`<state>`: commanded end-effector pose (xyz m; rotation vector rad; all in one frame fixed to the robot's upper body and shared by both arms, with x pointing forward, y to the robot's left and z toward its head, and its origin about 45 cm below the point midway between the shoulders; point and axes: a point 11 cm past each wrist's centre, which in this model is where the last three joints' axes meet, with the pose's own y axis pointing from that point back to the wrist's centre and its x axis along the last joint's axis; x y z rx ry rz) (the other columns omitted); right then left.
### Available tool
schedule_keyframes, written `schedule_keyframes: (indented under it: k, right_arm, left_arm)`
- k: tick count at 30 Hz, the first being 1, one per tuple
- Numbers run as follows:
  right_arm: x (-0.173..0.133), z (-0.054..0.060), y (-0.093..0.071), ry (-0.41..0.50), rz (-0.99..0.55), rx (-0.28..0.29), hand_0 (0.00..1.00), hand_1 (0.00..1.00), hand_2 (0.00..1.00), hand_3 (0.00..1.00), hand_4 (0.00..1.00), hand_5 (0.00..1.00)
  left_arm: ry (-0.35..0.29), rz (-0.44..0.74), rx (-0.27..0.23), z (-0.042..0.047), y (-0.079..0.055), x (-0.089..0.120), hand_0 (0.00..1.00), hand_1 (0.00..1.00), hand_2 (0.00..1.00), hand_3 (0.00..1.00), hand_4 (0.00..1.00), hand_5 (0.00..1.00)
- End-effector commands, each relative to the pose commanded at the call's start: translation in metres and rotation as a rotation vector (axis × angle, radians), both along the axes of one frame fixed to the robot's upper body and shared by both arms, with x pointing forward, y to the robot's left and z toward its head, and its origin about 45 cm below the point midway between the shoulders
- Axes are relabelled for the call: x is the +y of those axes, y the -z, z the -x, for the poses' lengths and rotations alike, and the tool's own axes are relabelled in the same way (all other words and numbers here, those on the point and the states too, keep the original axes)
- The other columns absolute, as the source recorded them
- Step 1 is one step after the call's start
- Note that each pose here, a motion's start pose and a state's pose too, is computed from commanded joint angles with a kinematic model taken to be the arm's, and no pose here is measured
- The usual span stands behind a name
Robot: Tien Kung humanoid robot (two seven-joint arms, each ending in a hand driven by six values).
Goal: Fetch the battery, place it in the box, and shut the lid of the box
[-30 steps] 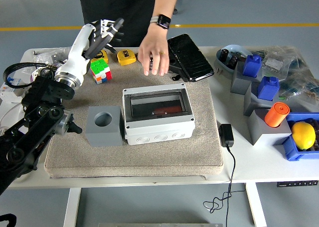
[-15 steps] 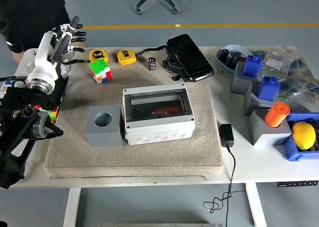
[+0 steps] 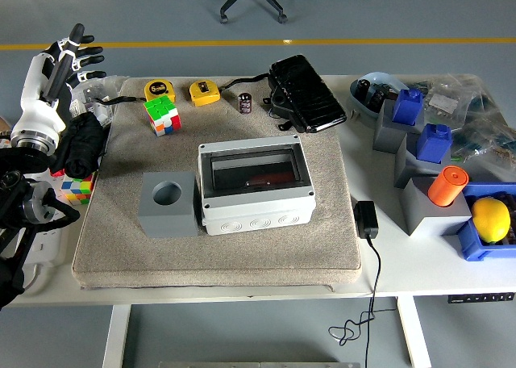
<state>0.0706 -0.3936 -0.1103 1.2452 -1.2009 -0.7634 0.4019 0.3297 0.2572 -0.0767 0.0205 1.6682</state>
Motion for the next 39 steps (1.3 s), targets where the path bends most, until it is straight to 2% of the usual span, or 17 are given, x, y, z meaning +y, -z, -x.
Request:
schedule_keyframes:
  k: [5, 11, 39]
  right_arm:
    - [0.0026, 0.0003, 0.0006, 0.003, -0.007, -0.002, 0.732, 0.701, 0.698, 0.703, 0.998, 0.617]
    - [0.0014, 0.0017, 0.0006, 0.005, -0.003, 0.0, 0.732, 0.7, 0.7, 0.702, 0.998, 0.616]
    - [-0.0035, -0.0046, -0.0018, 0.005, 0.011, -0.024, 0.73, 0.699, 0.699, 0.701, 0.998, 0.613]
  left_arm:
    - [0.018, 0.051, -0.005, -0.0025, 0.0008, 0.0006, 0.408, 0.583, 0.562, 0.57, 0.995, 0.63]
    - [0.046, 0.049, 0.006, -0.001, 0.0032, -0.0025, 0.408, 0.582, 0.56, 0.571, 0.995, 0.644]
    - [0.056, 0.042, 0.002, -0.0014, -0.0028, 0.0007, 0.407, 0.577, 0.557, 0.561, 0.985, 0.592]
